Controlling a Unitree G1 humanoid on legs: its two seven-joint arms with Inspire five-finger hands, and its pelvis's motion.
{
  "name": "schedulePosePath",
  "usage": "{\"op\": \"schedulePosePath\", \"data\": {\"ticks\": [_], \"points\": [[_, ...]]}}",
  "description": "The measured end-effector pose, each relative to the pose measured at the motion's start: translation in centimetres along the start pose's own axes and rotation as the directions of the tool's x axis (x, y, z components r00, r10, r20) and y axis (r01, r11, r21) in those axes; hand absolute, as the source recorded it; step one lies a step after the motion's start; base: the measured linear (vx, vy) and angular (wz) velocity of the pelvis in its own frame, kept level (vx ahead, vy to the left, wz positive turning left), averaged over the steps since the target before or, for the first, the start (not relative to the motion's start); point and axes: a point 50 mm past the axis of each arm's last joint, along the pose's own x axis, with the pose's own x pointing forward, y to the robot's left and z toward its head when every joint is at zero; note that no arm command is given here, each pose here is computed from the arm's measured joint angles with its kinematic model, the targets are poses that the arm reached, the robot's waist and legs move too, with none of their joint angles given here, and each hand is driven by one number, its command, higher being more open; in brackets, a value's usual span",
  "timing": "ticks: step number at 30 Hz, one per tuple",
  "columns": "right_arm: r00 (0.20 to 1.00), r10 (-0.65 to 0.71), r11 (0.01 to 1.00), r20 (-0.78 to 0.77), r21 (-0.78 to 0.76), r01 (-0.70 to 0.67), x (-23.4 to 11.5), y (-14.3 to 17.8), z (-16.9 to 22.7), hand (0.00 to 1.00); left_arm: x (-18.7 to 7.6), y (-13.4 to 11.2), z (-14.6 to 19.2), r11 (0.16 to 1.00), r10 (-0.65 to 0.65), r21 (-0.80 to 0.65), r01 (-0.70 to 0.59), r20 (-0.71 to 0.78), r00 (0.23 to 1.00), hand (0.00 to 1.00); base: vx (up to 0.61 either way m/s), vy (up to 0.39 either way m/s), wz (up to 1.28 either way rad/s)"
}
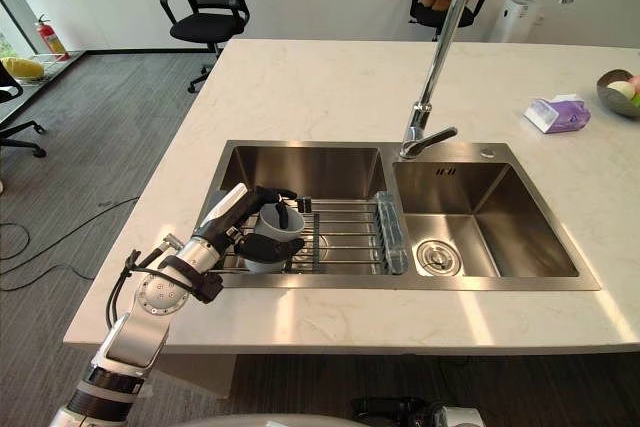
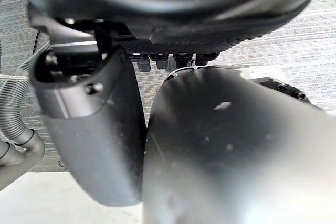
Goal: Walk over to the sink, pick up the cup, carry it to the dishwasher, place the cup inside the dishwasher, then close the dishwasher door
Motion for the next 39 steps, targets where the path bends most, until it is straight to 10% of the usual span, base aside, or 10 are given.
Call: {"op": "schedulePosePath", "data": {"ticks": [13, 39], "points": [[1.0, -0.003, 1.0, 0.019, 0.013, 0.003, 0.2, -0.3, -0.9, 1.0, -0.7, 1.5, 6.8, 0.913, 0.292, -0.387, -0.128, 0.401, 0.868, 0.0, -0.05, -0.007, 0.01], [0.997, -0.061, 0.993, 0.057, 0.106, 0.054, 0.5, -0.3, -2.0, 1.0, -4.4, 4.3, 3.9, 0.643, 0.682, -0.597, -0.48, 0.16, 0.714, 0.0, -0.01, 0.001, 0.04]]}}
